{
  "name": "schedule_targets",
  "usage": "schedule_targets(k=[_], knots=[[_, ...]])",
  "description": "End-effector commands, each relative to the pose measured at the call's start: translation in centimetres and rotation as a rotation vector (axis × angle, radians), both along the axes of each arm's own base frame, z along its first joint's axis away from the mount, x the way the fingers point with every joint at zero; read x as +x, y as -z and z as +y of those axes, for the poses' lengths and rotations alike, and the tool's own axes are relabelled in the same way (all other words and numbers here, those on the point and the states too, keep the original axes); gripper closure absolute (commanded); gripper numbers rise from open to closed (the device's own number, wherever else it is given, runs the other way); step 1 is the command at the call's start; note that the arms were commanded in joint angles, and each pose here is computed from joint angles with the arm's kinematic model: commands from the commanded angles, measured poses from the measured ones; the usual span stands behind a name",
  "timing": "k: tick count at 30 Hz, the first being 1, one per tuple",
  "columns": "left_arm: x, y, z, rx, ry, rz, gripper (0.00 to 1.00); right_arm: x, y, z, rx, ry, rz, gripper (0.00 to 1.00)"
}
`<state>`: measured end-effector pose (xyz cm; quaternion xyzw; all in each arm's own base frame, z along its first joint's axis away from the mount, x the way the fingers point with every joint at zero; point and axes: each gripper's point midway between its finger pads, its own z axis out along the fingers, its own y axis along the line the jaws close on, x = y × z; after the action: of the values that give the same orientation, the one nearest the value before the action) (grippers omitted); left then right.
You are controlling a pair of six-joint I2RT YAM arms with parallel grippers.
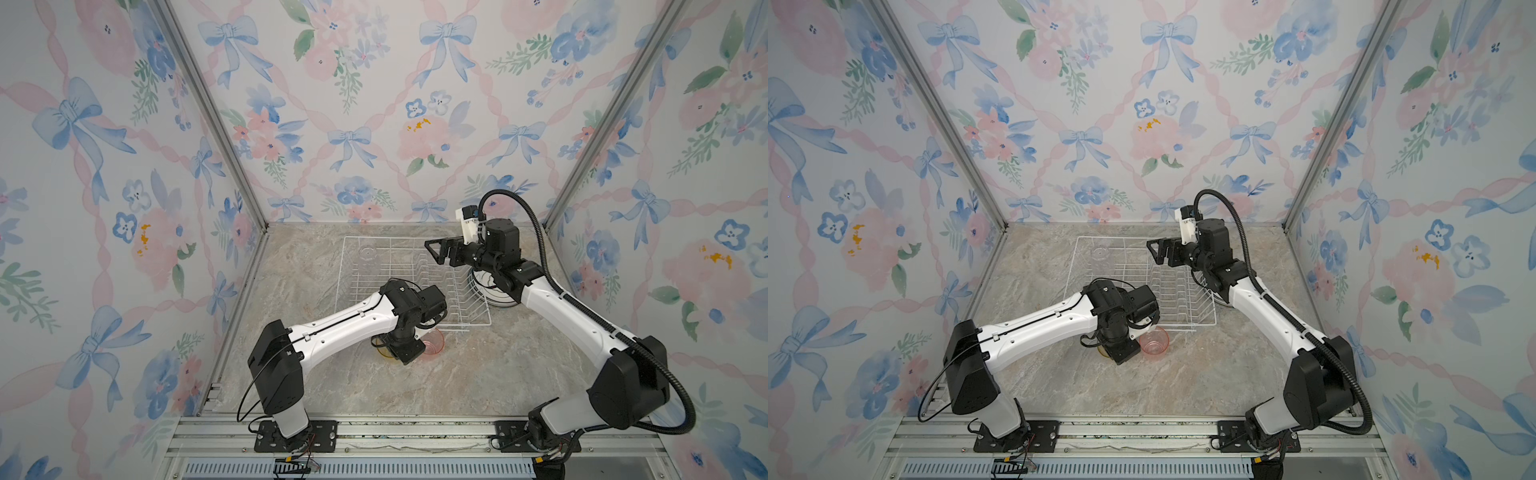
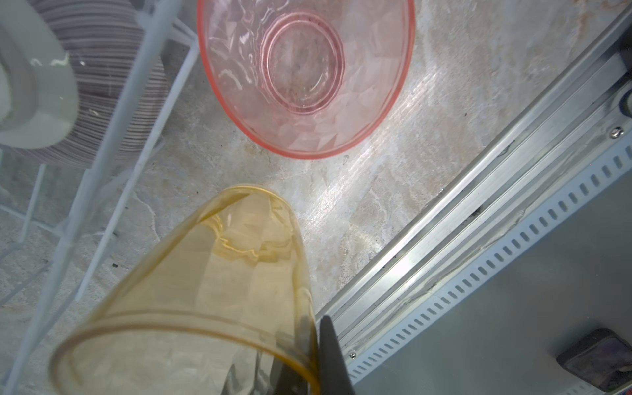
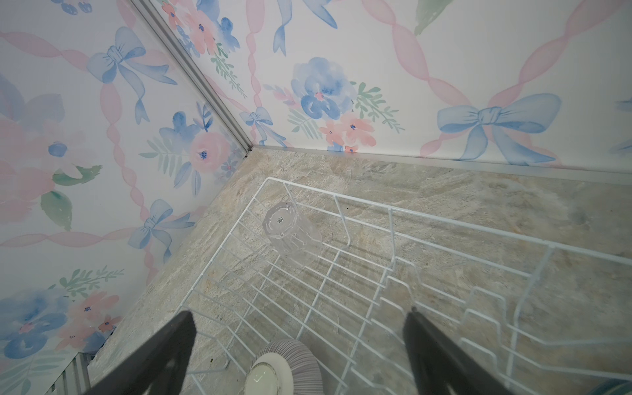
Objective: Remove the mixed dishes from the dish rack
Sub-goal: 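Carry the yellow glass toward the robot with the left gripper while the right withdraws, then lower the yellow glass onto the table beside the pink-rimmed glass with the left gripper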
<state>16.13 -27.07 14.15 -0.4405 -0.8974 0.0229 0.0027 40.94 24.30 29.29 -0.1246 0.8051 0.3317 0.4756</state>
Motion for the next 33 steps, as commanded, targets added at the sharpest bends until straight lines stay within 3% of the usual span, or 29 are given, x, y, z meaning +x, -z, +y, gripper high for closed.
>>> schedule_targets(k=[1,9,17,33], knots=[[0.5,0.4,-0.7,0.018,0.048,0.004,1.0,-0.2,-0.8,-0.5,0.027,0.005,-0.02,0.03],[1.4,2.9,-0.4,0.082,0.056,0.046,1.0,-0.2,-0.3,-1.5,0.035,0.026,-0.013,0.03],[3.3,3.7,-0.9,0.046,0.05,0.06,1.0,0.1,0.4,-2.1,0.037,0.041,0.001,0.03],[3.4,5.1,-1.3,0.019,0.065,0.105,1.0,0.5,1.0,-2.2,0.032,0.046,0.017,0.03]])
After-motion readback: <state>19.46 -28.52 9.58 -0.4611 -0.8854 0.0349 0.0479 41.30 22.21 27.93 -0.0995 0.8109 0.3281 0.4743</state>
